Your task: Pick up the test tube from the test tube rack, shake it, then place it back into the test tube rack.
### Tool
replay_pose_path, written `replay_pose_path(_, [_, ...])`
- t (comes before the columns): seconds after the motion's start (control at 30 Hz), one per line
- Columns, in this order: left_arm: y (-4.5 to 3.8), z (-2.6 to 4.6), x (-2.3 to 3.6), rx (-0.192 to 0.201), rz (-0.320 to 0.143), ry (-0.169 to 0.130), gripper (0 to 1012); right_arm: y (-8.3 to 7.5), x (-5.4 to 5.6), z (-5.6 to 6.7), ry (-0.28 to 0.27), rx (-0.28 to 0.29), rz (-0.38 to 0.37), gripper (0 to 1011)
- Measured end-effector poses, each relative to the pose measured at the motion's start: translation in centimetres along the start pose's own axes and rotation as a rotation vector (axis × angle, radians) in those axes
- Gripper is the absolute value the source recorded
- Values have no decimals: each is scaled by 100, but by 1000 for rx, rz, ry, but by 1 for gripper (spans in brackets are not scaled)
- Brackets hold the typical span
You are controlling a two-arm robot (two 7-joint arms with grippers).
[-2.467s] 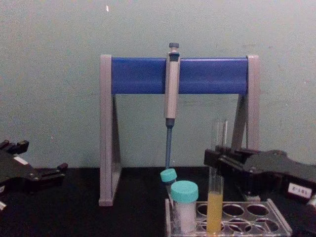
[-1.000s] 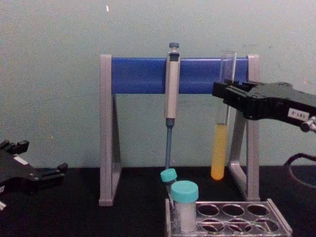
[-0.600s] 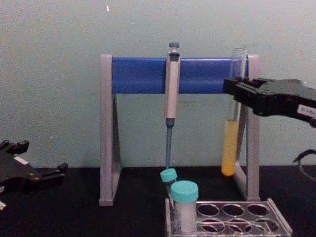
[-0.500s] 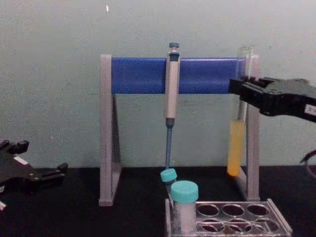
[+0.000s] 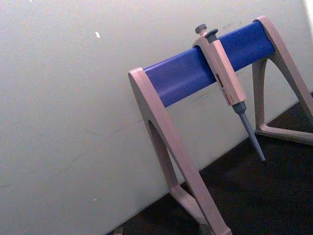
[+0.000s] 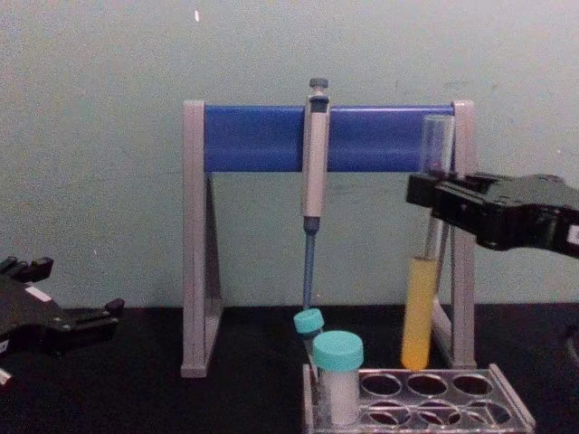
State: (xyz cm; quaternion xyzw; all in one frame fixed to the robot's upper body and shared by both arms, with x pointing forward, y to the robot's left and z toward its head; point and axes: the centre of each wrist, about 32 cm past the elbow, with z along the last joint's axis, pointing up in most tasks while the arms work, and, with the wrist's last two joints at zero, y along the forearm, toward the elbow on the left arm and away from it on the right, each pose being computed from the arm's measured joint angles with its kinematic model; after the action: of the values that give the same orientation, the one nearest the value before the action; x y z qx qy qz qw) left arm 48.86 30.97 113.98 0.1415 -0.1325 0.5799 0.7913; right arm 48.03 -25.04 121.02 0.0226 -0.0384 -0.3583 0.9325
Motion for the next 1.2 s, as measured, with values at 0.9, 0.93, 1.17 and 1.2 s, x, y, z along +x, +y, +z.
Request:
replay_pose_path(0.9, [0, 0, 0, 0, 0, 0, 1001, 184, 178, 2, -31, 29, -85, 229])
replay_pose_path(0.93, [0, 0, 0, 0, 0, 0, 1001, 169, 179, 5, -32, 28, -88, 229])
replay_pose_path(1.17, [0, 0, 0, 0, 0, 0, 1001, 20, 147, 27, -35, -1, -93, 229])
replay_pose_path(1.2, [0, 0, 0, 0, 0, 0, 1001, 4, 140, 30, -34, -5, -89, 229])
